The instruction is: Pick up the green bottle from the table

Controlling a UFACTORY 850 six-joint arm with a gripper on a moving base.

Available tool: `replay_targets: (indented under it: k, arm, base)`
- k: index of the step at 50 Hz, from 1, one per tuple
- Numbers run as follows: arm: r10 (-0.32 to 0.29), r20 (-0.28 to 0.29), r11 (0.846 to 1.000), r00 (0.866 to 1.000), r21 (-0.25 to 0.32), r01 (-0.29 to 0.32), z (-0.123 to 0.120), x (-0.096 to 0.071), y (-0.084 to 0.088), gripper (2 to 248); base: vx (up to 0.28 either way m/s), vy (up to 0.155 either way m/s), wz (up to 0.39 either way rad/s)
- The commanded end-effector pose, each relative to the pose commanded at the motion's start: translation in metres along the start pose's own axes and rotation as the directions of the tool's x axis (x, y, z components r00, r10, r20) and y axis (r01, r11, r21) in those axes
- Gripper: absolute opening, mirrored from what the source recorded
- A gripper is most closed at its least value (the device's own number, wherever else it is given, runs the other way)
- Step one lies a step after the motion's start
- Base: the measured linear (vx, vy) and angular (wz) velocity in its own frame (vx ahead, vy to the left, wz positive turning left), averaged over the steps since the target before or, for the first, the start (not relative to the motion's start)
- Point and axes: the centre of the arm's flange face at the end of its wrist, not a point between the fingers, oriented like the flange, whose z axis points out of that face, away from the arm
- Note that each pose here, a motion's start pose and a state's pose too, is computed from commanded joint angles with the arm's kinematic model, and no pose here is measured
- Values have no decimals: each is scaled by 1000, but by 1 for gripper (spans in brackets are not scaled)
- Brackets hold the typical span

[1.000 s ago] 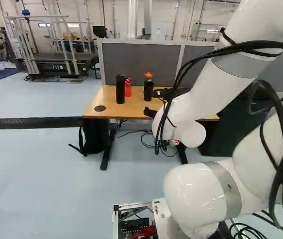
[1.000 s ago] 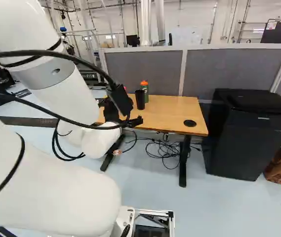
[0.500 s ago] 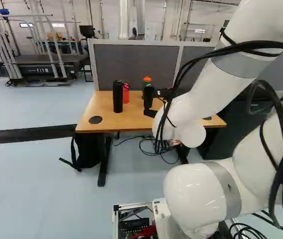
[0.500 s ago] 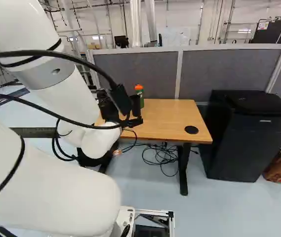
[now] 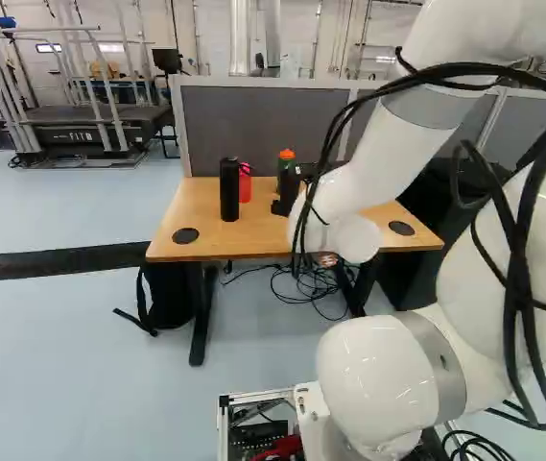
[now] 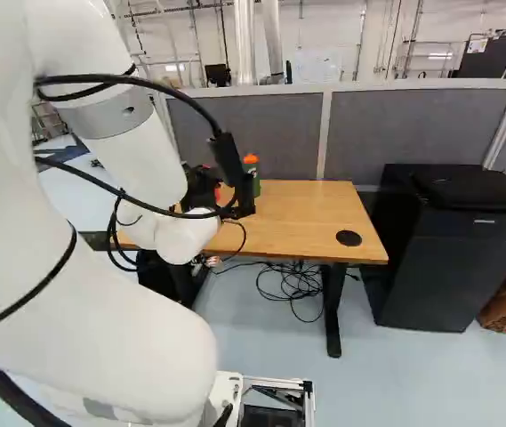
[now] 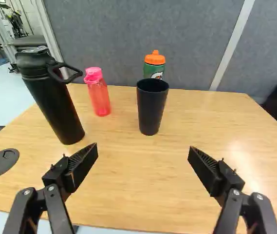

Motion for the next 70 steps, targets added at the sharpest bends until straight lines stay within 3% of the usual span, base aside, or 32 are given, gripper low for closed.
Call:
replay_targets:
  k: [16,54,70]
  arm:
    - [0,-5,1000,1000,0,0,25,14,0,247]
    - [1,-98,1000,995,-3,-1,80,74,1,247]
    - [2,-65,1000,998,-8,-3,105,93,4,247]
  base:
    - [0,0,0]
    - [0,0,0]
    - [0,0,0]
